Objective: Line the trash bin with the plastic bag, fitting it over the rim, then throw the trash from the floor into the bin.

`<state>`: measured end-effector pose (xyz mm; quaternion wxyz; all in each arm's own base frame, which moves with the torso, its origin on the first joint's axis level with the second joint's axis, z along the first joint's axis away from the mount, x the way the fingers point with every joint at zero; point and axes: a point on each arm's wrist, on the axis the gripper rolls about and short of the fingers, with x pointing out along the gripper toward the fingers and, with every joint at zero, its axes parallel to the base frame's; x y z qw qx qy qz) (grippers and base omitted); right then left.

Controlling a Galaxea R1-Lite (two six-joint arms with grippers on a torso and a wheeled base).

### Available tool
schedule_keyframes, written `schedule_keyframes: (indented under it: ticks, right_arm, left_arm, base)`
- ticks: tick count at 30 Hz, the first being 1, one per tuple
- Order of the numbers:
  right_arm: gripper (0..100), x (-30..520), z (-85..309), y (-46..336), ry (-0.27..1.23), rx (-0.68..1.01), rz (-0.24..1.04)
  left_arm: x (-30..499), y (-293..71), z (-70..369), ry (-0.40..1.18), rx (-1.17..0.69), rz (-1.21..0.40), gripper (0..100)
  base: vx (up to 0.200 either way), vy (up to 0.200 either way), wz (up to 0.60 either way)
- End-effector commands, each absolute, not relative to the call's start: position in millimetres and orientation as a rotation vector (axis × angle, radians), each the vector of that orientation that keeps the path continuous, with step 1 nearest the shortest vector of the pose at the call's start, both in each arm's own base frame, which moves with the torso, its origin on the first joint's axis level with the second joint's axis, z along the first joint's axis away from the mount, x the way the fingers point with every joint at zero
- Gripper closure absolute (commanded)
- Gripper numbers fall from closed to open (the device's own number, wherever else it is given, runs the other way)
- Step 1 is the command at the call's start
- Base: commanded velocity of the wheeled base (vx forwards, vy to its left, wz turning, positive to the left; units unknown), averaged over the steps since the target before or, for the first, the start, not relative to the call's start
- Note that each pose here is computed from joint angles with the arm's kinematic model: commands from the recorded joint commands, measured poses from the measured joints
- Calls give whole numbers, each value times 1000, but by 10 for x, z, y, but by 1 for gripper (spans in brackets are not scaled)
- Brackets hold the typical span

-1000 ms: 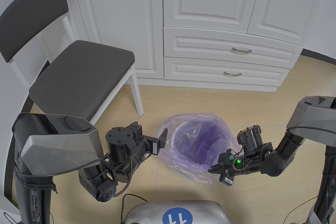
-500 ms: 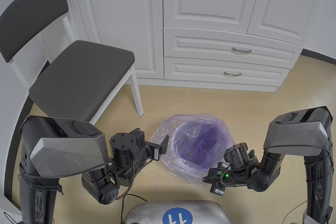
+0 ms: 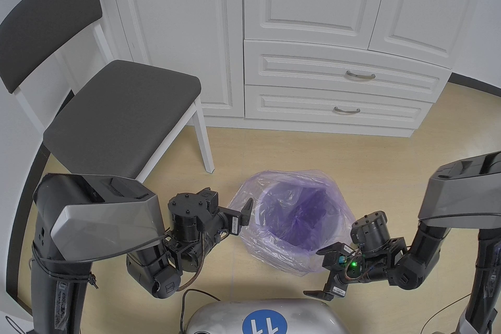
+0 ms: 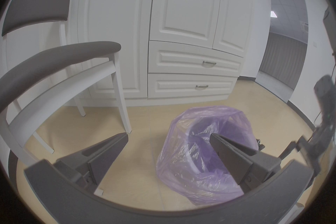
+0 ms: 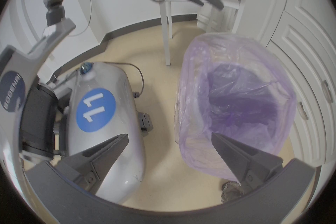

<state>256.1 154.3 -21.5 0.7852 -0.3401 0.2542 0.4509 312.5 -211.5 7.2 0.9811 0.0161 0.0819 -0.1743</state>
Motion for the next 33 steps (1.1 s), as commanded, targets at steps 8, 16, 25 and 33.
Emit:
schedule_keyframes:
  ticks: [8,16,25,33]
  right_arm:
    - [0,2401,620,1475,415,-463,754]
    - [0,2612,805,1332,347,-372,586]
    - [0,2883,738,1210,358,-355,512]
    - [0,3345,219,1125,464,-357,449]
  left_arm:
    - [3369,-2068,-137,358,117,-306,0]
    - [3626,-1998,-464,476,201,-266,0]
    - [4016,-2136,-691,539,218,-266,0]
    - [4324,-2259,-630,569,215,-276,0]
  base:
    - [0,0,0]
    - [0,0,0]
    - [0,0,0]
    - [0,0,0]
